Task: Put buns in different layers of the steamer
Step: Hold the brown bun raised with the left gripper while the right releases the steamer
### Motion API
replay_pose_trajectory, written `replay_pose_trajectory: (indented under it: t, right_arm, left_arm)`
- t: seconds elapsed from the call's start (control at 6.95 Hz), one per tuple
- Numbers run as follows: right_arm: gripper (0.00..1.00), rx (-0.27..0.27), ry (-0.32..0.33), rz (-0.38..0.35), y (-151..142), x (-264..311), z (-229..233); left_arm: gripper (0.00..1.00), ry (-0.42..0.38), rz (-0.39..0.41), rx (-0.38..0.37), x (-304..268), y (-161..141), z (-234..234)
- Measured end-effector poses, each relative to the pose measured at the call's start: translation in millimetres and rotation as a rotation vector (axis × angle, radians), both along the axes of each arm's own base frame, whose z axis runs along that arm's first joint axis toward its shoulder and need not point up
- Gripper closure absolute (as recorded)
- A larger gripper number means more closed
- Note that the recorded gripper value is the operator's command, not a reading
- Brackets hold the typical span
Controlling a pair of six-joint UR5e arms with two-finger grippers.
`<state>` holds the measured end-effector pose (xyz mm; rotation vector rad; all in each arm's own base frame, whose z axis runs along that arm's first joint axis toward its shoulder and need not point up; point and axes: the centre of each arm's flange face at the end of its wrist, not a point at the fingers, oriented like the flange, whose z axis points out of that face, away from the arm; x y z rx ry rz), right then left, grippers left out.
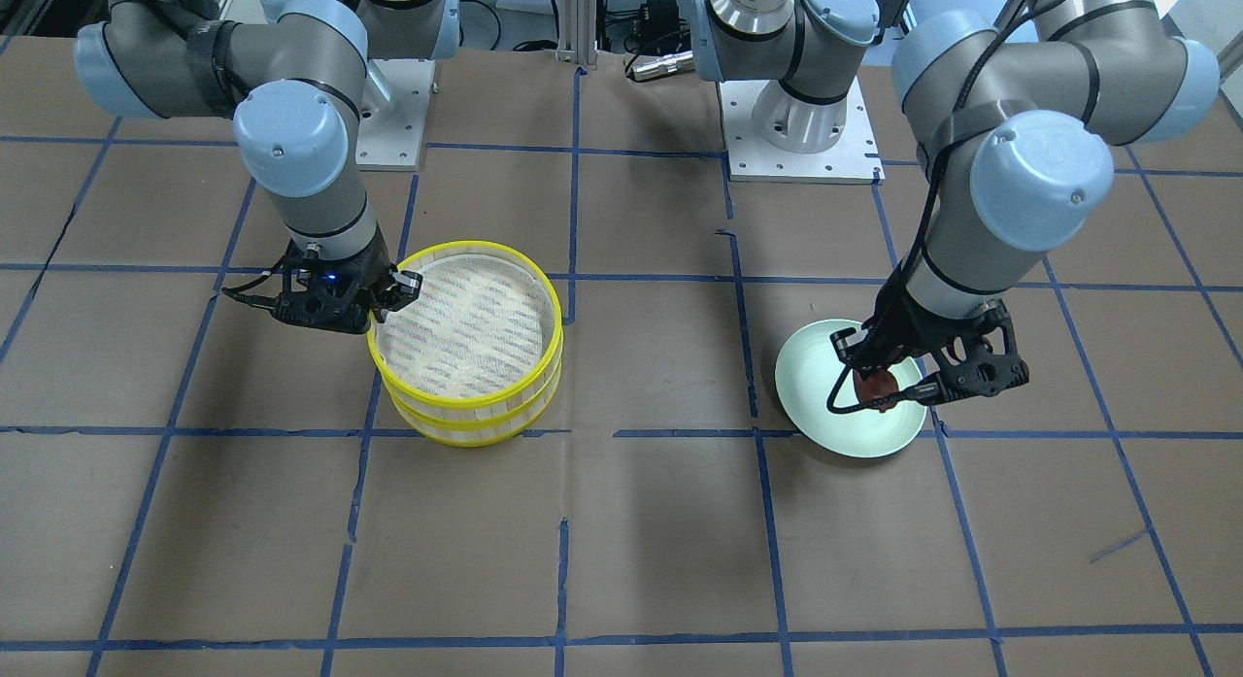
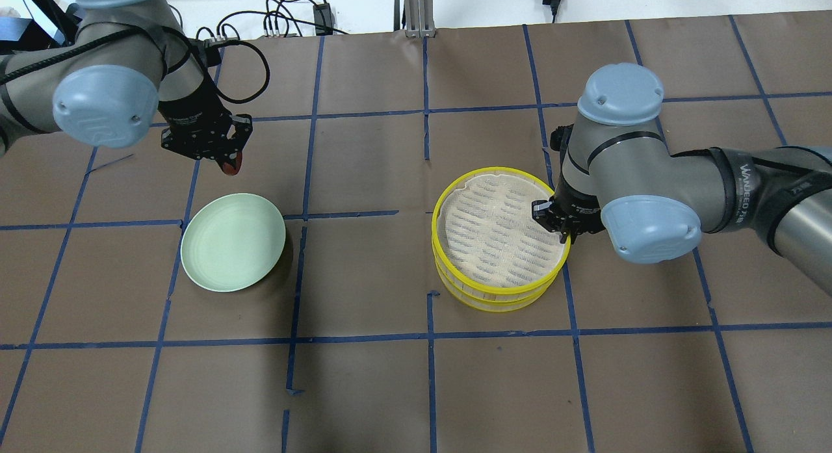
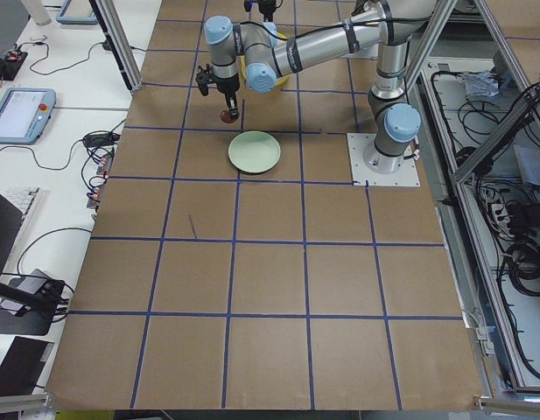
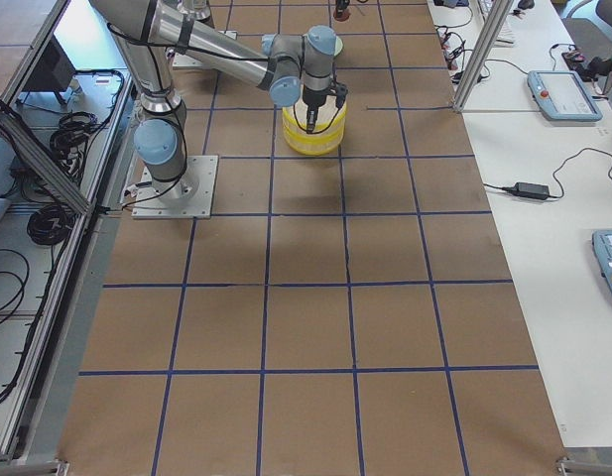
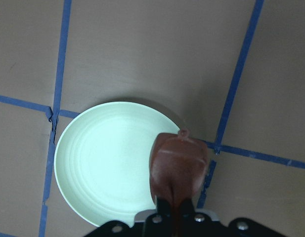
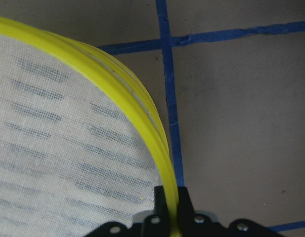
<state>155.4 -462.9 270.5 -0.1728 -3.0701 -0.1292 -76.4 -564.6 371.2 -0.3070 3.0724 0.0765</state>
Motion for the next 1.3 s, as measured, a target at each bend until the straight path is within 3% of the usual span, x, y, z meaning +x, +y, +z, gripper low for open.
replay_pose_trajectory:
  t: [0.29,0.43,0.86,1.15,1.3]
  right_arm:
    - [0.91,0.001,0.0,0.016,0,0,0]
    - [0.91,0.004,-0.001,0.059,0,0,0]
    - [0.91,0.002,0.017,0.14,-1,-4,3]
    - [0.82,-0.003,0.024,0.143,-1,-5,3]
    - [0.35,0.001,0.022,0.138,-1,-5,2]
  left_arm:
    - [0.88,0.004,-0.106,-0.023,-6,16,30]
    - [0.88,0.007,-0.129,-0.026,-8,19,33]
    - [0.88,0.01,-0.14,-0.025,-9,20,33]
    - [0.88,0.009,-0.139,-0.025,-8,20,33]
    - [0.88,0.009,-0.138,-0.025,-7,19,33]
